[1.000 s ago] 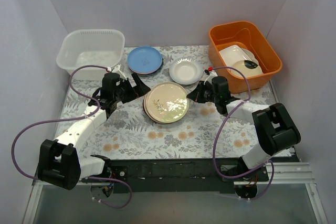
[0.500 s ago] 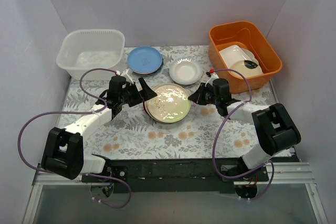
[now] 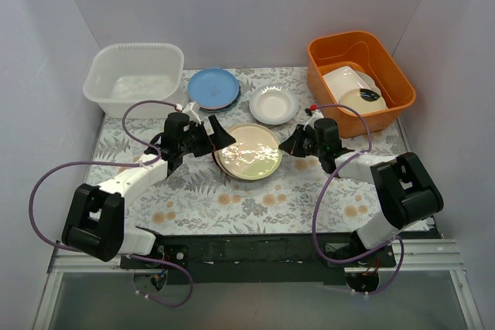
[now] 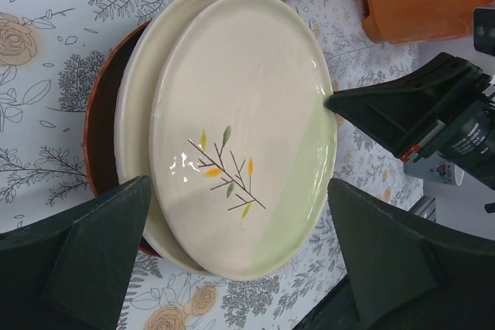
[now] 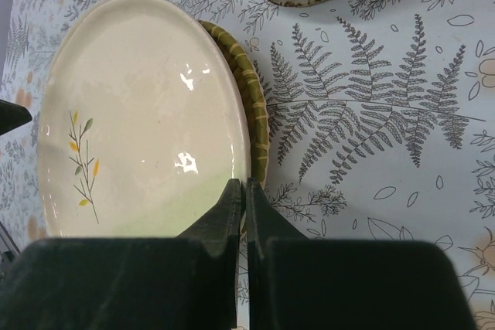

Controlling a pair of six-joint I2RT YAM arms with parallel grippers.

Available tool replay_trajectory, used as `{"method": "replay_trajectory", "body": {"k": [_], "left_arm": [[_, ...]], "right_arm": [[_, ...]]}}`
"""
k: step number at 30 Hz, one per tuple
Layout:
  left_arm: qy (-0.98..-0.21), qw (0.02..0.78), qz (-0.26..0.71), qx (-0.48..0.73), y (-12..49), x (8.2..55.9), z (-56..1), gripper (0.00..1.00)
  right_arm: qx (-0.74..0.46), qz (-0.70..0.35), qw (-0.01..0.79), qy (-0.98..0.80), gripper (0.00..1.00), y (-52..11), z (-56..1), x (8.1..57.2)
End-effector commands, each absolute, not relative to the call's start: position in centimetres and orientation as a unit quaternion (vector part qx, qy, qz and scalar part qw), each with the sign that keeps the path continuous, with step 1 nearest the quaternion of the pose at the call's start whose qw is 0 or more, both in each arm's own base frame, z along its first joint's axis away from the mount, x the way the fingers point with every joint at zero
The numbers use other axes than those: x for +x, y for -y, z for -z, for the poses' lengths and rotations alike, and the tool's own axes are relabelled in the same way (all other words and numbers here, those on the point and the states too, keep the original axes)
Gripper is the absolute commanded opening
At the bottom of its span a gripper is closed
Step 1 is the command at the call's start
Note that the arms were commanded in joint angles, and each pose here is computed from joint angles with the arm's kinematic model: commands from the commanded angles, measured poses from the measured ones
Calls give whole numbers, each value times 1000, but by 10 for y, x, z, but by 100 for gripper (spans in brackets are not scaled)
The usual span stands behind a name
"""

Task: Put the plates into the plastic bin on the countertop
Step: Pick up the plate at the center of the board.

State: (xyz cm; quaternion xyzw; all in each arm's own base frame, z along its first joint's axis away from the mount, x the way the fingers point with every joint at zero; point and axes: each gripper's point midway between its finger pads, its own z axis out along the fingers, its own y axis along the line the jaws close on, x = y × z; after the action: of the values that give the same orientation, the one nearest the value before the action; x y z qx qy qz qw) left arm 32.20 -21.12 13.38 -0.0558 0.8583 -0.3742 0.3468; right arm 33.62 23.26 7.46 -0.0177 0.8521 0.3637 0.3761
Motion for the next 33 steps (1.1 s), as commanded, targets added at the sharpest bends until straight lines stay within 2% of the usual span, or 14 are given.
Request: {"method": "replay_trajectory", "body": {"k": [1, 16, 26, 33], "left_arm": [[-869, 334, 361, -50, 213, 322, -118, 98], [-893, 295, 336, -49, 225, 319, -83, 98], [-884, 295, 360, -35, 233, 317, -87, 98], [-886, 262, 384, -9, 244, 309, -82, 96]], "right_arm": [[-39, -384, 402, -830, 1, -238, -94, 339], [-38, -386, 387, -837, 1, -238, -80, 332], [-33, -388, 375, -841, 1, -237, -70, 329], [-31, -397, 370, -839, 1, -240, -67, 328]]}}
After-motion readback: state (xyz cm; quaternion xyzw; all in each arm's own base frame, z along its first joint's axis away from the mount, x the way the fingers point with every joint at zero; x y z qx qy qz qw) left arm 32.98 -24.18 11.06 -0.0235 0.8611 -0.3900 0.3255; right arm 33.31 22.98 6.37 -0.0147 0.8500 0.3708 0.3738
